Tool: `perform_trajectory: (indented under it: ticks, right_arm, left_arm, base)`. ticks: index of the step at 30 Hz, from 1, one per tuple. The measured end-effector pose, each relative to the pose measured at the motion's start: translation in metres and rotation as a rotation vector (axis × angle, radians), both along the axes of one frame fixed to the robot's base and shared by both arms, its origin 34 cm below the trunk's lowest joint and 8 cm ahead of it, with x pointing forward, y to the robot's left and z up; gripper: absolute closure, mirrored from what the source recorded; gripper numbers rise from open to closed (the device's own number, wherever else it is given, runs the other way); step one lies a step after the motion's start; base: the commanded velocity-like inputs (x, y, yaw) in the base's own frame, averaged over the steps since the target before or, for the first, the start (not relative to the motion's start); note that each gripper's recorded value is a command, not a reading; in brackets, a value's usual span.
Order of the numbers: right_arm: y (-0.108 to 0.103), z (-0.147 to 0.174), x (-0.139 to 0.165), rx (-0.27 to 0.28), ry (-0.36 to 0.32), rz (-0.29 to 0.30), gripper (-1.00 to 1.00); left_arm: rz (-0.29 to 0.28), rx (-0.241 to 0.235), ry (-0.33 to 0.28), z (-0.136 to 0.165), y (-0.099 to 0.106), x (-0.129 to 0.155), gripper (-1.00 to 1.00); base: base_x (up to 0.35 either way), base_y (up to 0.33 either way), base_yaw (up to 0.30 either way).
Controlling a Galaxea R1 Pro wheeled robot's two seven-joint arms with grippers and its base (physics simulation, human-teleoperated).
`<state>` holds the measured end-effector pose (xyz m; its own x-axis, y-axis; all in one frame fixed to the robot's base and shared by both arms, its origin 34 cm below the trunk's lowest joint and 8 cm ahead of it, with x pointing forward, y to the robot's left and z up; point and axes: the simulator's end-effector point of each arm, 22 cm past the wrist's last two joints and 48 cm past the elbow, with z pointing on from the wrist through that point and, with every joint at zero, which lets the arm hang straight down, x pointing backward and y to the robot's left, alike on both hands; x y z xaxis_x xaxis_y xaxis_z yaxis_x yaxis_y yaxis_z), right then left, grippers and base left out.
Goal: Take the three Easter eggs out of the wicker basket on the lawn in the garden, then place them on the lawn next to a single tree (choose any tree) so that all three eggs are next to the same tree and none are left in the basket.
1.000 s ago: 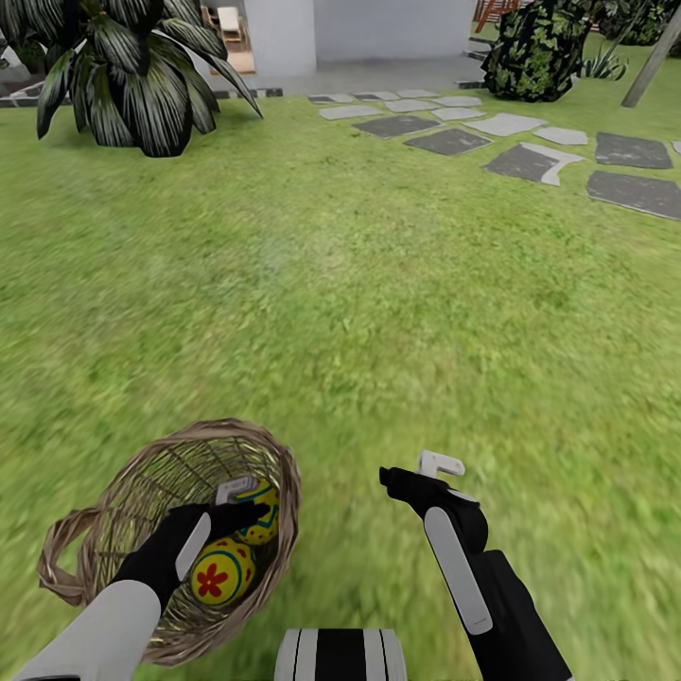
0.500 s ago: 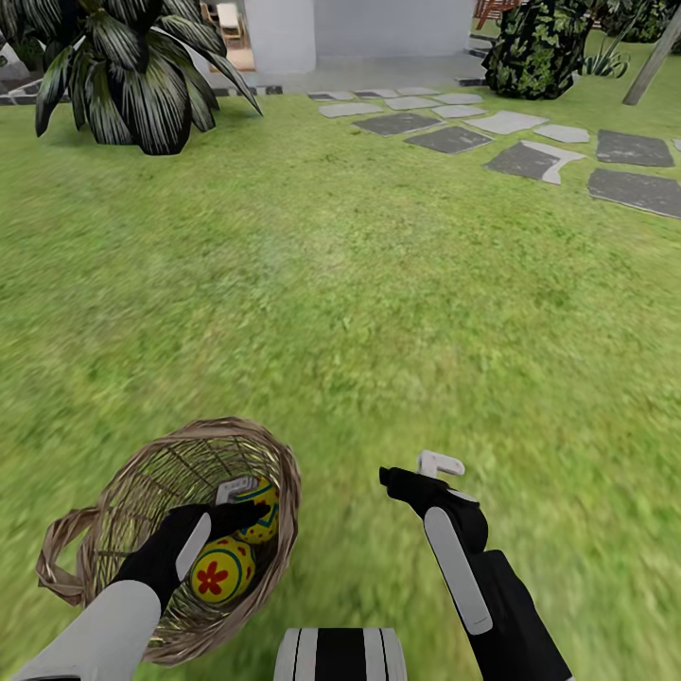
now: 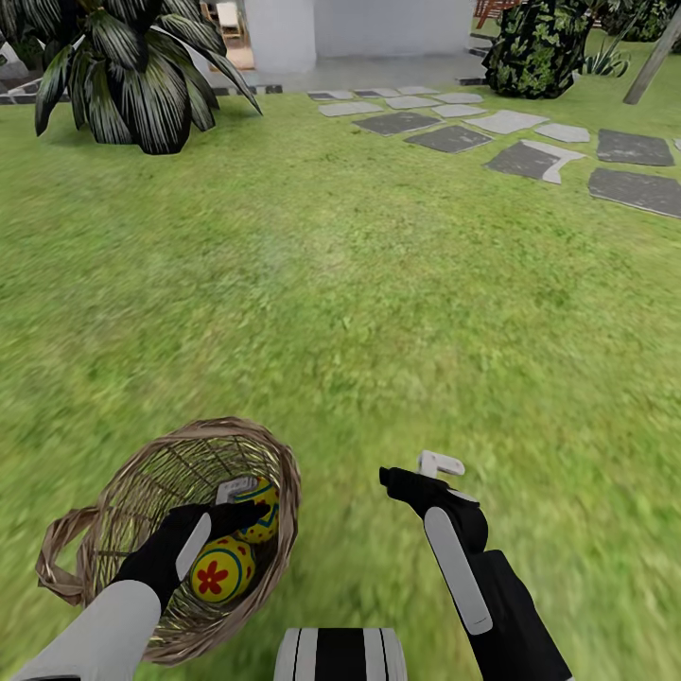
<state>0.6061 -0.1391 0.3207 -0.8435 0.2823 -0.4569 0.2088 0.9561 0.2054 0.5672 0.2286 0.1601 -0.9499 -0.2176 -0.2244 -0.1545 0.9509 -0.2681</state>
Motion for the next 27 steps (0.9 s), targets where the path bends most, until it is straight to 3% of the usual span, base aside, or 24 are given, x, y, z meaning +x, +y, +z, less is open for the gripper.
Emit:
perform_trajectory:
  ticks: [4,5,27]
  right_arm:
    - [0.0000,-0.0001,0.0000,0.000,0.000,0.000,-1.00]
    - [0.0001,-0.0001,-0.0001,0.000,0.000,0.000,-1.00]
    - [0.0002,-0.0005,-0.0005,-0.001,0.002,0.000,-1.00]
  left_arm:
    - [0.000,0.000,0.000,-0.0001,0.0000,0.0001,-1.00]
    - [0.000,0.000,0.000,-0.0001,0.0000,-0.0001,1.00]
    - [0.017,0.001,0.005,-0.0003,0.0033,-0.0003,1.00]
  base:
    - [0.000,0.000,0.000]
    - [0.000,0.000,0.000]
    - [0.000,0.000,0.000]
